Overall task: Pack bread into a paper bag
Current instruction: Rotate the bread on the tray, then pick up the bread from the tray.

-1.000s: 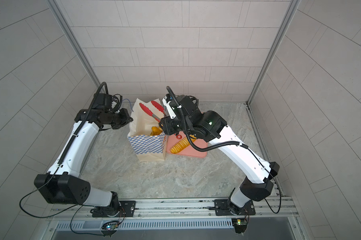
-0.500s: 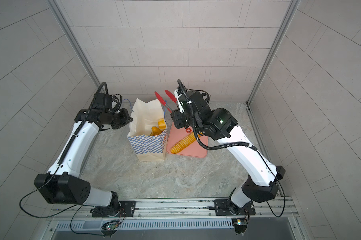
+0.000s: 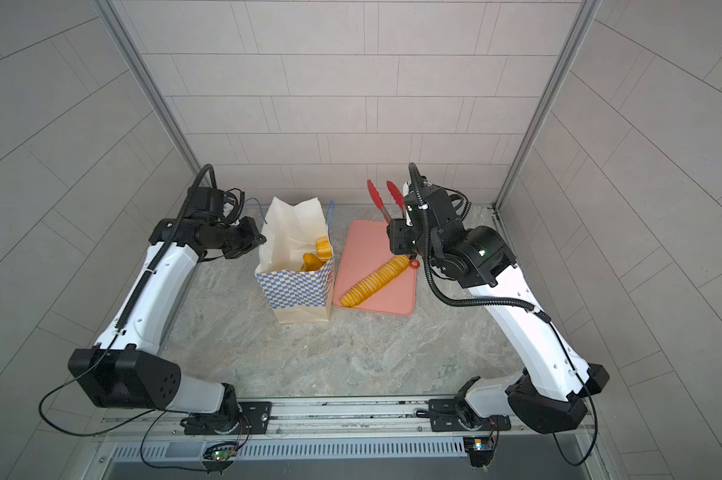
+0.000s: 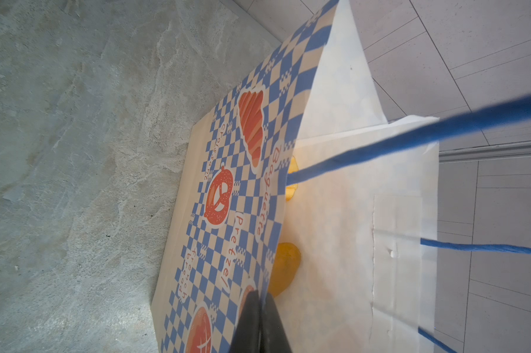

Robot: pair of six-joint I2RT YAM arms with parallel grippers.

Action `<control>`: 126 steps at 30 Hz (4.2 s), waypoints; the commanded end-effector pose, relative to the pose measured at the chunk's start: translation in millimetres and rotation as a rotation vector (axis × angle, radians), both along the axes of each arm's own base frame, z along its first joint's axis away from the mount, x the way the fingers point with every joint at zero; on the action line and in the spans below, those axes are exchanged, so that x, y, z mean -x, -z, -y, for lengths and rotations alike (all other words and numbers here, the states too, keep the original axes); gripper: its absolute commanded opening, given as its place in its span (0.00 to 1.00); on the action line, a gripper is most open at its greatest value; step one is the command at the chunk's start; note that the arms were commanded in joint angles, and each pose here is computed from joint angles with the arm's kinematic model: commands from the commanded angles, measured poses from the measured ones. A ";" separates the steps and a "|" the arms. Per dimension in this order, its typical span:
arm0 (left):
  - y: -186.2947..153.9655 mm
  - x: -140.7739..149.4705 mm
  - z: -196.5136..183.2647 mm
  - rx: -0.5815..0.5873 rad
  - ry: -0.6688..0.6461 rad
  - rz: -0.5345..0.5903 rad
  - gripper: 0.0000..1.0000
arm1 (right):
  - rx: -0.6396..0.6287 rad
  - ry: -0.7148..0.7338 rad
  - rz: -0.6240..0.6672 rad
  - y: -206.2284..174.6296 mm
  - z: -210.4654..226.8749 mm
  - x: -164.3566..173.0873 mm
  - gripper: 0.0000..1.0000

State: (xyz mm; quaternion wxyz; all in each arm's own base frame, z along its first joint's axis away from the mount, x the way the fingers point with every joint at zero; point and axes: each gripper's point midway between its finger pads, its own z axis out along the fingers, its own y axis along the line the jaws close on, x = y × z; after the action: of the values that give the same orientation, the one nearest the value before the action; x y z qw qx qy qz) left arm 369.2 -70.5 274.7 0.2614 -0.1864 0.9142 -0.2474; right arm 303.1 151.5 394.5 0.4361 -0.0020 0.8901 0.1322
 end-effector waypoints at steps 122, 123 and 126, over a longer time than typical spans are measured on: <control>11.7 -0.9 -16.1 0.087 -0.048 0.050 0.00 | 0.114 0.352 -0.779 268.9 17.5 -127.3 0.50; 11.5 -0.7 -16.1 0.088 -0.048 0.050 0.00 | 0.112 0.354 -0.778 268.7 17.4 -127.4 0.47; 11.0 -0.5 -16.1 0.087 -0.048 0.050 0.00 | 0.100 0.357 -0.754 261.8 17.8 -128.4 0.43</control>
State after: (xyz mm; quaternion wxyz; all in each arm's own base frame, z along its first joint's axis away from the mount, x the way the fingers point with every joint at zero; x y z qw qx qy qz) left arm 370.9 -58.2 262.7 0.2761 -0.2089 0.8929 -0.2880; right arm 433.1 138.2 124.0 0.0848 0.1693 0.9818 0.0152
